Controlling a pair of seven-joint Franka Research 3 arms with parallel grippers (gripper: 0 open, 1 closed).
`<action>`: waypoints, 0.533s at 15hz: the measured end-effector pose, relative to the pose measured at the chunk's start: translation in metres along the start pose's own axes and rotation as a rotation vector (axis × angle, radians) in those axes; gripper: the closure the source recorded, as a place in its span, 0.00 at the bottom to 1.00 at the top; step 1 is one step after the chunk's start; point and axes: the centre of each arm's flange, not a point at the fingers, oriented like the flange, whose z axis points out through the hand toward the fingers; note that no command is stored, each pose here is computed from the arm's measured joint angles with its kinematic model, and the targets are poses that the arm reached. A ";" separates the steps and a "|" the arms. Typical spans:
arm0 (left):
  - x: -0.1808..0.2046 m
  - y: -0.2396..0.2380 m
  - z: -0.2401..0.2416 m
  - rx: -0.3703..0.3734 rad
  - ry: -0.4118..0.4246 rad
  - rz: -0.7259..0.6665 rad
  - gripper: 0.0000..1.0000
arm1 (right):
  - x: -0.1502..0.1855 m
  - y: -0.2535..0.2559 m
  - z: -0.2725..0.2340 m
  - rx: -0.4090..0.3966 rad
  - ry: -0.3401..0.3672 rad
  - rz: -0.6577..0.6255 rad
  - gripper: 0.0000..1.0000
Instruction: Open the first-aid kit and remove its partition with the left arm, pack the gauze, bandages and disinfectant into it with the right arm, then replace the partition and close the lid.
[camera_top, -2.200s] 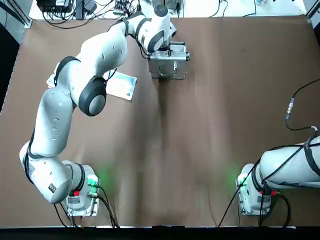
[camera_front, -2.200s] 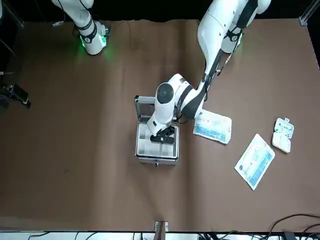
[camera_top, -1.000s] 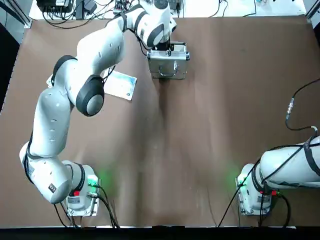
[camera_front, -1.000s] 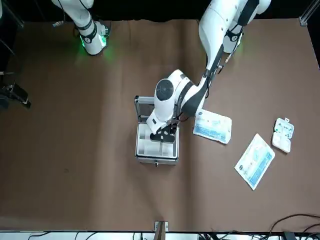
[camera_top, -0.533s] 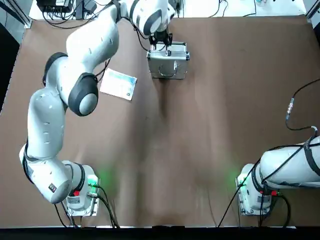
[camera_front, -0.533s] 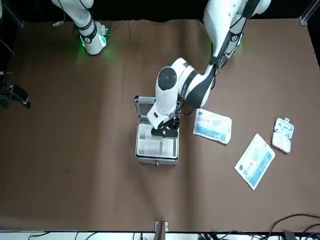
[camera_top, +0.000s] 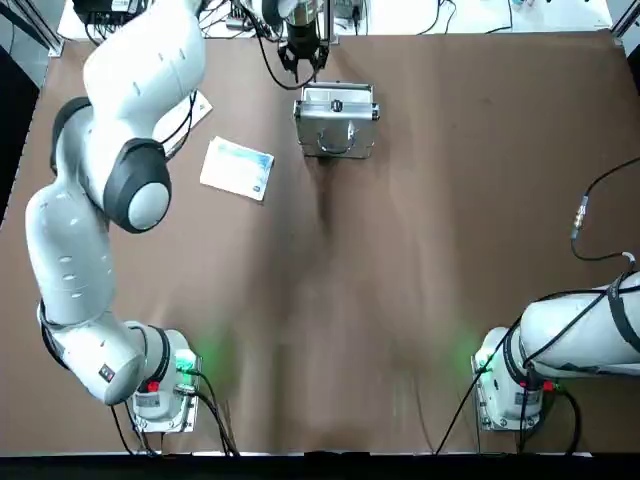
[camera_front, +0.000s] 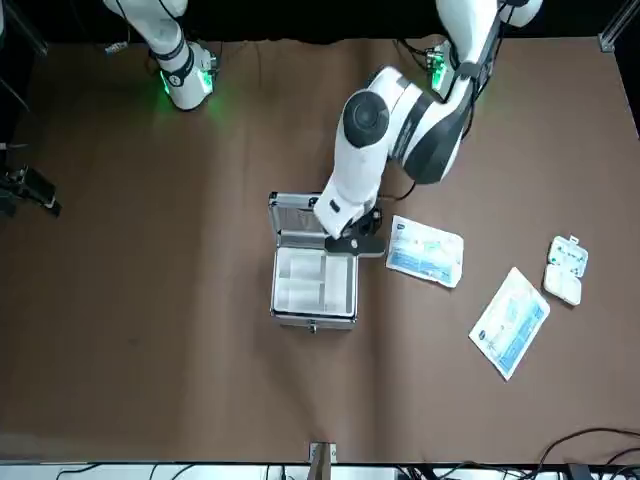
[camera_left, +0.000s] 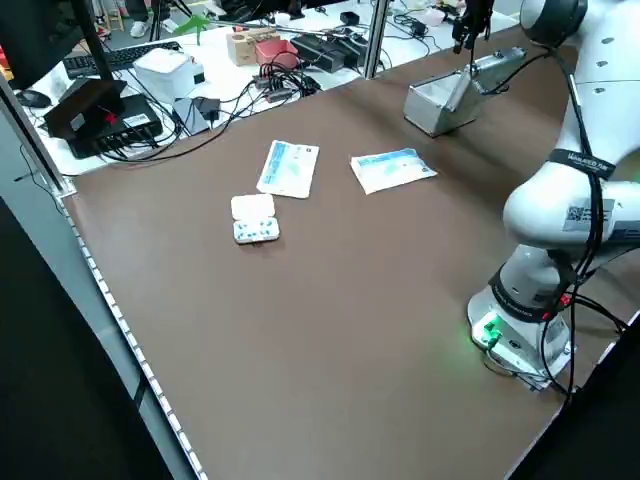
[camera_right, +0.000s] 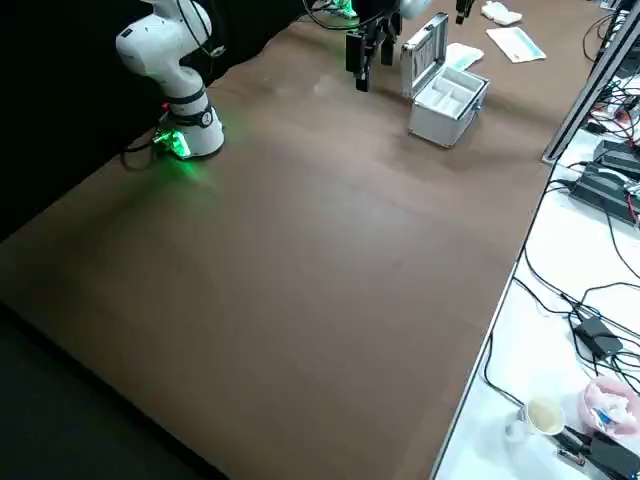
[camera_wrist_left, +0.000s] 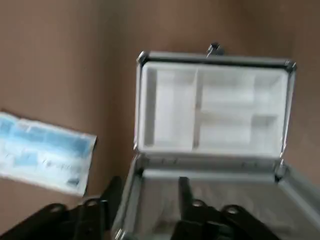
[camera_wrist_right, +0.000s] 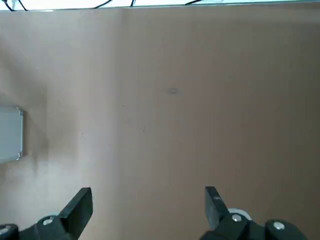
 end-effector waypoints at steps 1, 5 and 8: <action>-0.008 -0.005 -0.010 0.013 -0.038 0.012 0.59 | 0.000 0.000 0.000 0.000 0.000 0.000 0.01; -0.041 -0.017 -0.054 0.017 -0.162 0.038 0.76 | 0.000 0.000 0.000 0.000 0.000 0.000 0.01; -0.063 -0.015 -0.072 -0.013 -0.238 0.056 0.99 | 0.000 0.000 0.000 0.000 0.001 0.000 0.01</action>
